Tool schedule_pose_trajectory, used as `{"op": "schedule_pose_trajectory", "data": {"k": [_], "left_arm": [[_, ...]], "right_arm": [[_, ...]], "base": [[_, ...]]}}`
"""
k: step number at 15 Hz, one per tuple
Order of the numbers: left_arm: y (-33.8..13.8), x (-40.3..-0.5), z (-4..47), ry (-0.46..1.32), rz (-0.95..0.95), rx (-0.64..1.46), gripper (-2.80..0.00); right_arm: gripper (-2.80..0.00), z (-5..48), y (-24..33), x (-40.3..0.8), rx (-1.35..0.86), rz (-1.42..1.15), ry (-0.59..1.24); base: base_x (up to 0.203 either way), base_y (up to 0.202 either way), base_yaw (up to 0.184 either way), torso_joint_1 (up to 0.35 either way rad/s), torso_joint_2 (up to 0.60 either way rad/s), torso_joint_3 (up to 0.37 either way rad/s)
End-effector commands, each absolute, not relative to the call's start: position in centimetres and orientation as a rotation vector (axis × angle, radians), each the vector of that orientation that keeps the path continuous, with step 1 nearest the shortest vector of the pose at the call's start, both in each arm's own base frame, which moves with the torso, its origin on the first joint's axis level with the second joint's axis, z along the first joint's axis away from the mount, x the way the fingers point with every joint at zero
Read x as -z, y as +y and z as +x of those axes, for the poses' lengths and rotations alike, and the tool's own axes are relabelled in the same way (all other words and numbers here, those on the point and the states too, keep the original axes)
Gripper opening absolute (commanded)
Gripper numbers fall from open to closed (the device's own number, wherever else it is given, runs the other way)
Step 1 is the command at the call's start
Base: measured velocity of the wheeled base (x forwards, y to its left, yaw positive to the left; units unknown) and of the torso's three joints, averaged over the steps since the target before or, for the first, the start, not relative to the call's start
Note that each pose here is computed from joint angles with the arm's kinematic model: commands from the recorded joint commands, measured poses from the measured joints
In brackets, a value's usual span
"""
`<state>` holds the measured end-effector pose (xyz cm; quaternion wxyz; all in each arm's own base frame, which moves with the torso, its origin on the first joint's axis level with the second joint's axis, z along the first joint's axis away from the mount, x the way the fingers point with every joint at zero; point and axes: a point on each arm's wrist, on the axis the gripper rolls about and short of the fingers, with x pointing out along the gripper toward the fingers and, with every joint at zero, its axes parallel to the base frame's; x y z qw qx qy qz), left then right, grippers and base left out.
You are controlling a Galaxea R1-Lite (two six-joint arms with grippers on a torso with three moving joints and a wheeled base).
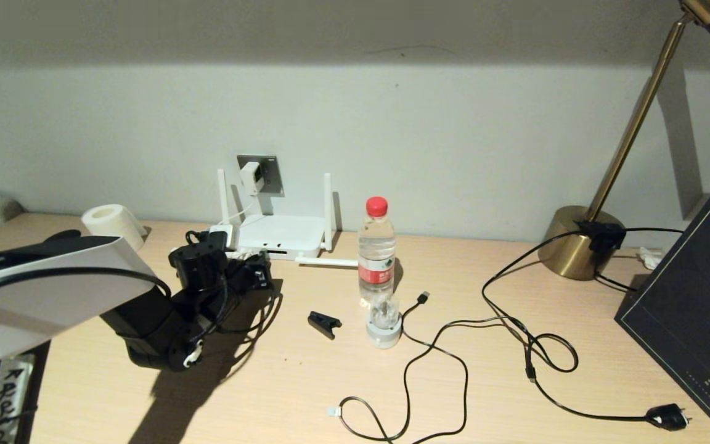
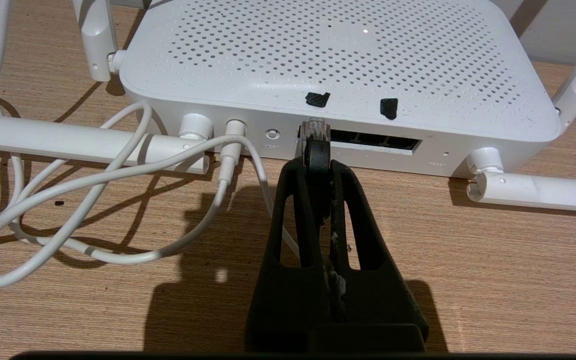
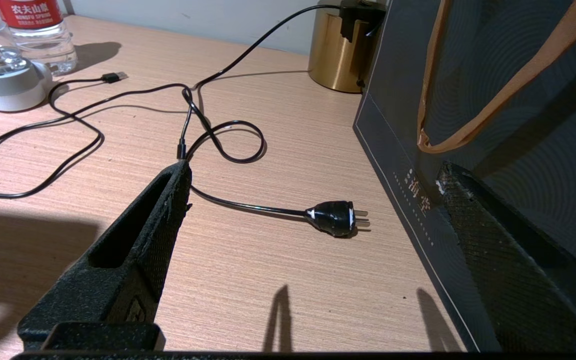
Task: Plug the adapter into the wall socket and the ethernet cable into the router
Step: Plug cable into router interface
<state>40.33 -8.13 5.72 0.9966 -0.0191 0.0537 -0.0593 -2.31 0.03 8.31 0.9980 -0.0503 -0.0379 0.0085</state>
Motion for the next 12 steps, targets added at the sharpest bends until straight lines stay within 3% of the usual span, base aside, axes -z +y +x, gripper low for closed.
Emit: {"op": "schedule_pose_trajectory", "data": {"k": [1, 12], "left_arm": [[-8.15, -5.86, 40.3, 0.1, -0.04, 0.118, -2.8], [-8.26, -5.58, 40.22, 0.11, -0.04, 0.12, -2.8]], "right_arm": [[0.0, -2.07, 0.04, -7.51, -0.019, -0.102, -0.046], [0.0, -2.07, 0.04, -7.51, -0.019, -0.102, -0.046]], "base": [[0.0, 0.0, 0.0, 0.0, 0.0, 0.0], [0.0, 0.0, 0.0, 0.0, 0.0, 0.0]]}}
